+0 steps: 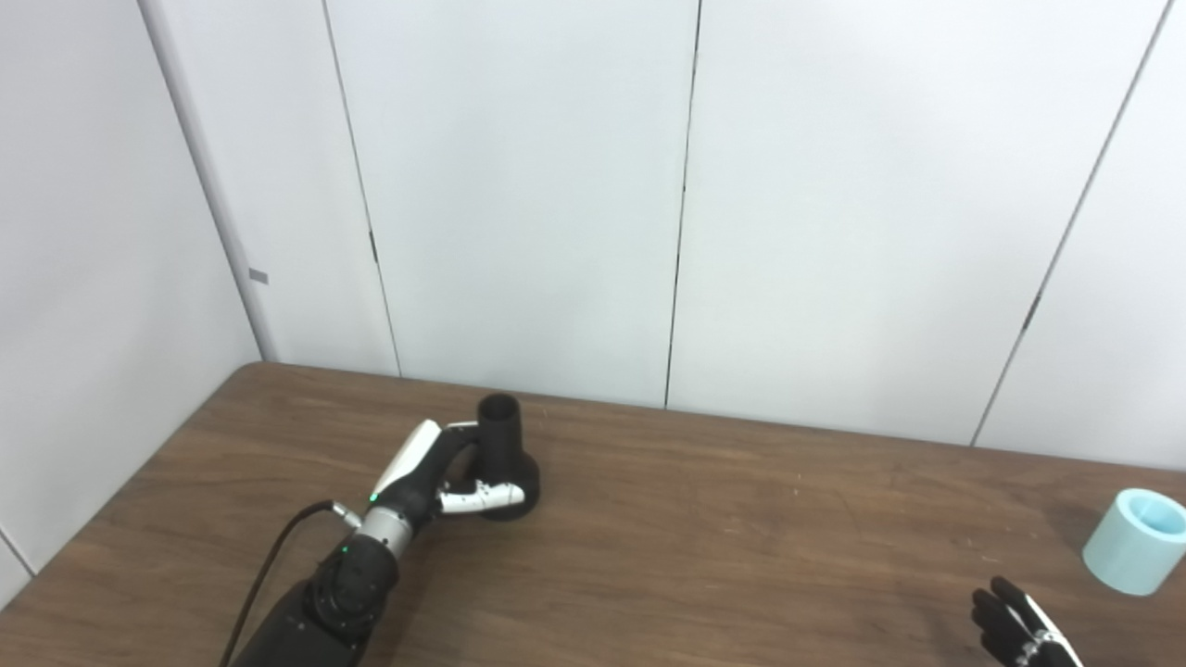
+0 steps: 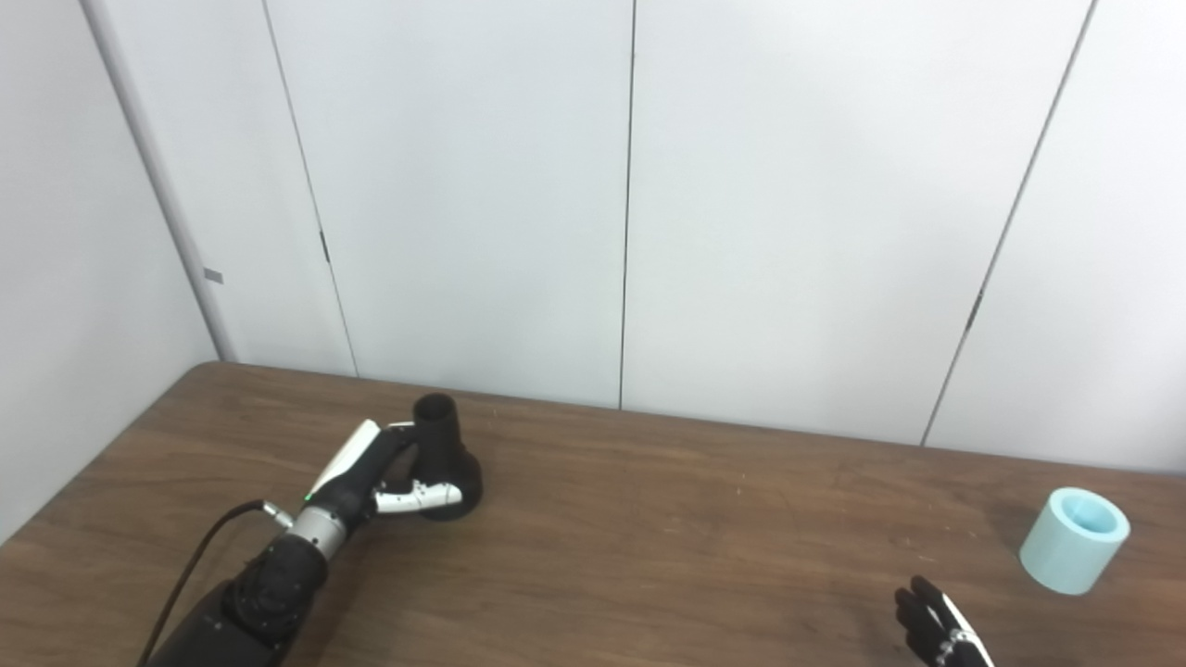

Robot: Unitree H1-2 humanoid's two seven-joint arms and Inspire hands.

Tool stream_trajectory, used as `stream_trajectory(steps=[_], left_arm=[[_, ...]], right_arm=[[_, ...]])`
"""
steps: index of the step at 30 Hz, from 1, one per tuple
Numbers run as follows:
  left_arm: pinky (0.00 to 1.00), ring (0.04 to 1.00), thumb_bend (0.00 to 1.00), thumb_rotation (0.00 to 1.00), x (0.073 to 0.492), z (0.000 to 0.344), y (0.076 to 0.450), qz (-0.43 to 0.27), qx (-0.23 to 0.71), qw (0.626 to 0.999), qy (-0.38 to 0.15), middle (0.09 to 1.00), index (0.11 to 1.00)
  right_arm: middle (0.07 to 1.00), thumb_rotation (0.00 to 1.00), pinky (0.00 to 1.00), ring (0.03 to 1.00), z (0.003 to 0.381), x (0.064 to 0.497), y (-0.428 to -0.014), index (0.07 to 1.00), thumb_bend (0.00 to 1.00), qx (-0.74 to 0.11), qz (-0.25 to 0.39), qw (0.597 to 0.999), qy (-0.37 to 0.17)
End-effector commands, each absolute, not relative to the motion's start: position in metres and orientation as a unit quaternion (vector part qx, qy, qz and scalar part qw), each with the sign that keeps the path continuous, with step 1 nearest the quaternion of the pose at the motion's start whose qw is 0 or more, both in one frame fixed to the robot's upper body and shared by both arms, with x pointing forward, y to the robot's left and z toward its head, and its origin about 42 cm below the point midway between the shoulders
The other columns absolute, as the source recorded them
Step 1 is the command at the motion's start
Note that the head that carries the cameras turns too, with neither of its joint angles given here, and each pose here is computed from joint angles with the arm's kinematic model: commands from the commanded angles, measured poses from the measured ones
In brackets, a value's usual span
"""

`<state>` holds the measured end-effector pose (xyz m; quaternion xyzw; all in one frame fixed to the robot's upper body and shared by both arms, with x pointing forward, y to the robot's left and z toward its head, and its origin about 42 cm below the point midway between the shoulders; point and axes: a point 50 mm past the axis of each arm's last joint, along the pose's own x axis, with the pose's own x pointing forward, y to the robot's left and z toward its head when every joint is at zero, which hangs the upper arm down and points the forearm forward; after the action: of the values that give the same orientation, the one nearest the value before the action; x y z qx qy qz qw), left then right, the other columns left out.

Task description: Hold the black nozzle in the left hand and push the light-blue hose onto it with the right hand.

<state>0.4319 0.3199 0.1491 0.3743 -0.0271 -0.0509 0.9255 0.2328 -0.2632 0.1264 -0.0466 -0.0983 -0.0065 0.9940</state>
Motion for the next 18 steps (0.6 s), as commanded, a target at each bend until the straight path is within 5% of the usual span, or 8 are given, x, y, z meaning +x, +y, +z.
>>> stream_trajectory(steps=[1, 18], left_arm=[[1.0, 0.886, 0.44, 0.35, 0.426, 0.138, 0.311, -0.074, 0.383, 0.921, -0.011, 0.723, 0.417], [1.0, 0.91, 0.45, 0.39, 0.36, 0.093, 0.177, -0.286, 0.403, 0.869, -0.031, 0.758, 0.439]], right_arm=[[0.869, 0.97, 0.9, 0.885, 0.125, 0.226, -0.26, 0.891, 0.64, -0.035, -0.013, 0.995, -0.095], [0.849, 0.98, 0.89, 0.867, 0.16, 0.234, -0.22, 0.882, 0.59, -0.041, -0.013, 0.994, -0.099]])
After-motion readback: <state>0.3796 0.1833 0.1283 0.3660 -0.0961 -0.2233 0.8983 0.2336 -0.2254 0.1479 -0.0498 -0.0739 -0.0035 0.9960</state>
